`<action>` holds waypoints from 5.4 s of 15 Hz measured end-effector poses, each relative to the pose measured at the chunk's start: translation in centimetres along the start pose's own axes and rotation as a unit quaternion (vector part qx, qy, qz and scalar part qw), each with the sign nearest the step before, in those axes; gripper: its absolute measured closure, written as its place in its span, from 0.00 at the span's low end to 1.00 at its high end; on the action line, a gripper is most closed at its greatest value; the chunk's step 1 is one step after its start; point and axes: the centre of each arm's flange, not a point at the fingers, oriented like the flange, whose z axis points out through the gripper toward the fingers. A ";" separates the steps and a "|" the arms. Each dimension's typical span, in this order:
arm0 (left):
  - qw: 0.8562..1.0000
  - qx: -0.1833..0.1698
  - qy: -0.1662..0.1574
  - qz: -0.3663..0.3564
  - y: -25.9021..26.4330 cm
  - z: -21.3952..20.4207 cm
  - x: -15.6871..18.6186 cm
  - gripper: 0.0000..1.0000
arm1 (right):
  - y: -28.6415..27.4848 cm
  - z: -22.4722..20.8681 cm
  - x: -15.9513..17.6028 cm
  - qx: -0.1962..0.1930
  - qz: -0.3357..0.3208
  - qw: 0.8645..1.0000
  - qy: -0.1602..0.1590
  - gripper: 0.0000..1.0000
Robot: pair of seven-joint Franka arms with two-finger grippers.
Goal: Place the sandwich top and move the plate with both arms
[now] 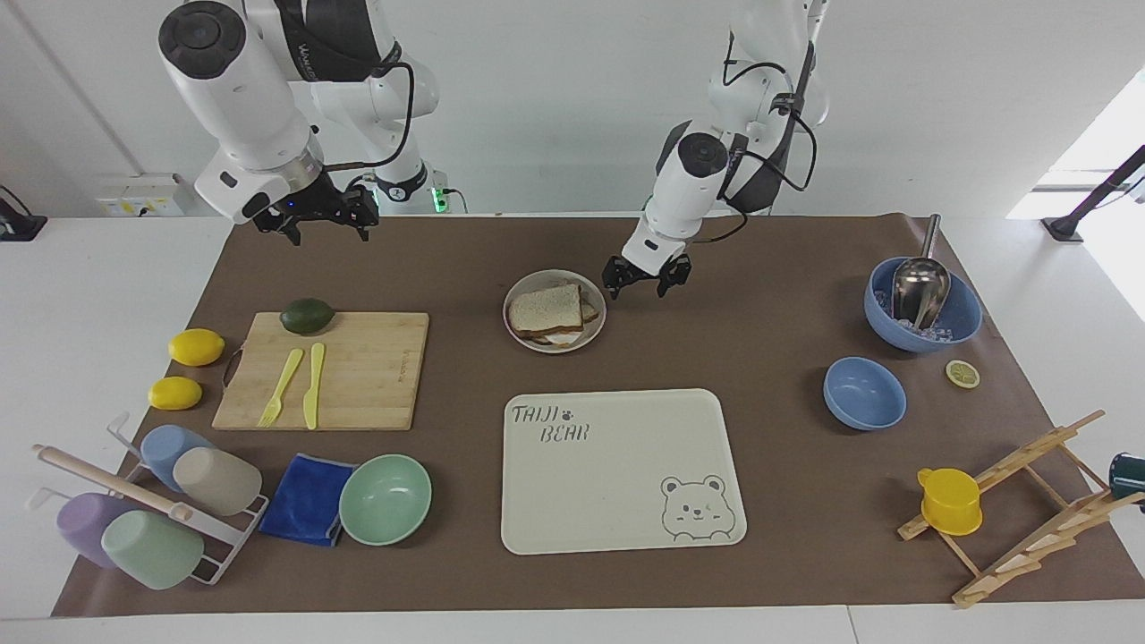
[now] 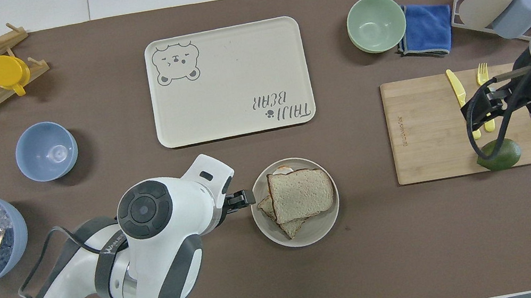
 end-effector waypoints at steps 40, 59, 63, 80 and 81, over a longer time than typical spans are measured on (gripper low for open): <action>0.998 -0.044 0.007 -0.036 1.5 4.1 0.2 0.96 | 4.4 -1.6 -0.9 0.012 0.040 0.999 0.024 0.00; 0.983 -0.115 0.014 -0.146 -4.3 -4.3 22.6 0.96 | 4.4 -1.6 -0.9 0.012 0.040 0.999 0.024 0.00; 0.983 -0.112 0.017 -0.147 -5.1 -0.6 25.1 0.96 | 4.4 -1.6 -0.9 0.012 0.040 0.999 0.024 0.00; 0.988 -0.095 0.067 -0.102 -7.9 -2.9 25.9 0.20 | 4.4 -1.6 -0.9 0.012 0.040 0.999 0.024 0.00; 0.988 -0.086 0.072 -0.101 -9.1 -4.6 26.0 0.07 | 4.4 -1.6 -0.9 0.012 0.040 0.999 0.024 0.00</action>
